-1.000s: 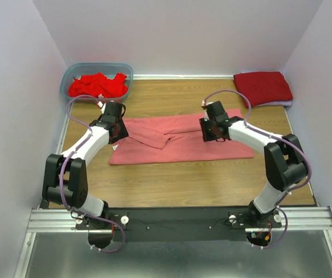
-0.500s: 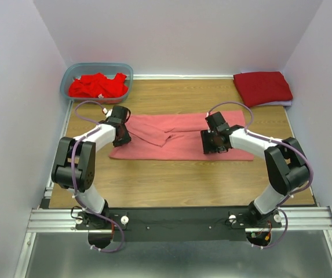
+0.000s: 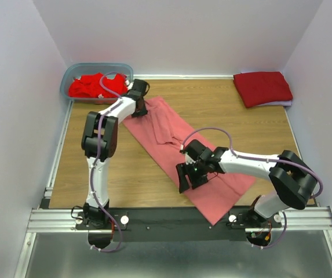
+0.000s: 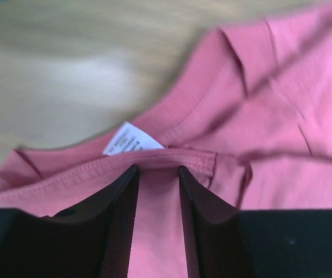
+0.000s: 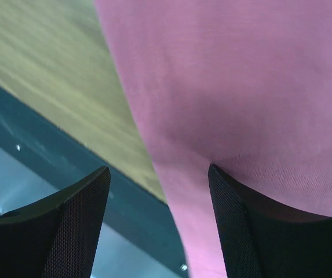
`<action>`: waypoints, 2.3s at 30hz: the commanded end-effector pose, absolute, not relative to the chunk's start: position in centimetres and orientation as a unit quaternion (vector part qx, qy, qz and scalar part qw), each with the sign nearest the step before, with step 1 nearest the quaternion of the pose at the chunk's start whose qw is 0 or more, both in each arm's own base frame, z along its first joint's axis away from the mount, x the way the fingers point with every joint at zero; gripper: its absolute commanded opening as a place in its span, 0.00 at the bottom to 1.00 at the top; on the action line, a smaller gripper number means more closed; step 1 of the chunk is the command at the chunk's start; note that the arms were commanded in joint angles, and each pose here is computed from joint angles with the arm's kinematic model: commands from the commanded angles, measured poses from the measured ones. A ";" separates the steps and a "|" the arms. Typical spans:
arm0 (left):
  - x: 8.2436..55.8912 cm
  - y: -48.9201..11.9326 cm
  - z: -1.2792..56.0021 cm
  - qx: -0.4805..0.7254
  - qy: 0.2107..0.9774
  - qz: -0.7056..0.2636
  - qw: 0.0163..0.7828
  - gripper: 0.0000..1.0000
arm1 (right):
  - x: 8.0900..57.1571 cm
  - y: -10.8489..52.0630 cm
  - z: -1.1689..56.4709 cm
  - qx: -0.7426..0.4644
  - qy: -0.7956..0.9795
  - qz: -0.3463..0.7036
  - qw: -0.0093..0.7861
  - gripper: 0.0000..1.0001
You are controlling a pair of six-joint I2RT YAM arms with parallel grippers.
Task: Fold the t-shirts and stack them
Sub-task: Fold the tshirt
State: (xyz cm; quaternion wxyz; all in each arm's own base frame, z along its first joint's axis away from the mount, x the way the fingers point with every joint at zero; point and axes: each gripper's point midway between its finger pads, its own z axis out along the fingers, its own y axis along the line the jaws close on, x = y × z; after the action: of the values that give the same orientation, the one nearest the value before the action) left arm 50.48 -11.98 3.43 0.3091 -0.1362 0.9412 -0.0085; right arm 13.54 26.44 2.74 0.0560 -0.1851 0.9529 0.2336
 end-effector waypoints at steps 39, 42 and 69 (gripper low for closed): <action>33.4 -5.6 21.4 -0.102 0.804 -0.027 0.585 0.92 | 51.4 32.9 1.2 -0.079 0.905 0.347 0.232 0.35; 33.3 -6.0 21.7 -0.088 0.800 -0.034 0.592 0.92 | 55.0 29.0 -0.3 -0.012 0.912 0.317 0.259 0.36; 33.2 -8.5 22.2 -0.030 0.798 -0.089 0.595 0.88 | 42.4 16.2 10.6 0.032 0.934 0.205 0.292 0.63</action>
State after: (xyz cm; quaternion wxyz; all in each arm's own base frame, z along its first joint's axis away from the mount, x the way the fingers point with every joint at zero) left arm 33.41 -7.88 21.55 0.5864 -0.0435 0.8057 -0.0713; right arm 48.58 18.33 14.90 0.3566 0.0324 0.8901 0.2820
